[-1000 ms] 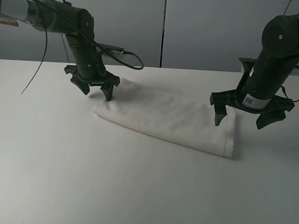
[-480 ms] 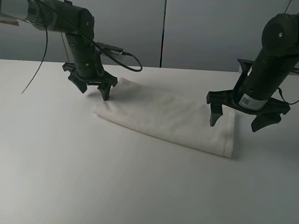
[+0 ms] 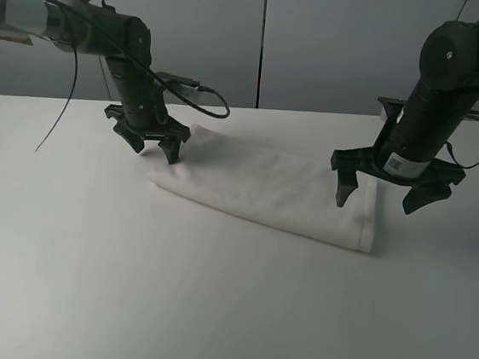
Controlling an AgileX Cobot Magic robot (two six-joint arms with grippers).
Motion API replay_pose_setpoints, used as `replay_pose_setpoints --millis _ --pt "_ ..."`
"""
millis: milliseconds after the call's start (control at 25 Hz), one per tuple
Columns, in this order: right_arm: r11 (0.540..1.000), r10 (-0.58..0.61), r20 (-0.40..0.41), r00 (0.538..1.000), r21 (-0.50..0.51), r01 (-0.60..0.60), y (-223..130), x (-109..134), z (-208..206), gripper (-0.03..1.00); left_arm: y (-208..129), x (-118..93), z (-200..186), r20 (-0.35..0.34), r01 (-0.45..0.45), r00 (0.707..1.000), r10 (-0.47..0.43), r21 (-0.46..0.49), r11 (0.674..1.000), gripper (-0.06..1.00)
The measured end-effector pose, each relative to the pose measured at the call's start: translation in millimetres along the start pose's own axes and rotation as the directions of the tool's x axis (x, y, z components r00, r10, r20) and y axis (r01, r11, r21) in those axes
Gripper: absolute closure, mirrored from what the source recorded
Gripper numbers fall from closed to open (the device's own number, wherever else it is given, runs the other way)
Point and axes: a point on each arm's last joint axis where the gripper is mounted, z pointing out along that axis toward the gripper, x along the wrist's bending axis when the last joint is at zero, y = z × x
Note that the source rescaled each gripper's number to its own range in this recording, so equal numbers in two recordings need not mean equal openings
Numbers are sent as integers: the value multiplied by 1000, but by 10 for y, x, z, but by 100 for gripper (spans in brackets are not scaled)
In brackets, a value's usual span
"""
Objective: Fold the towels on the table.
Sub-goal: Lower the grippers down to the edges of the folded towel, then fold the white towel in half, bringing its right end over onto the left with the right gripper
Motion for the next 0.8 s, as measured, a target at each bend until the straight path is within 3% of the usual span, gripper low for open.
replay_pose_setpoints --millis 800 --pt "999 10 -61 998 -48 -13 104 54 -80 -3 6 34 51 19 -17 1000 17 15 1000 3"
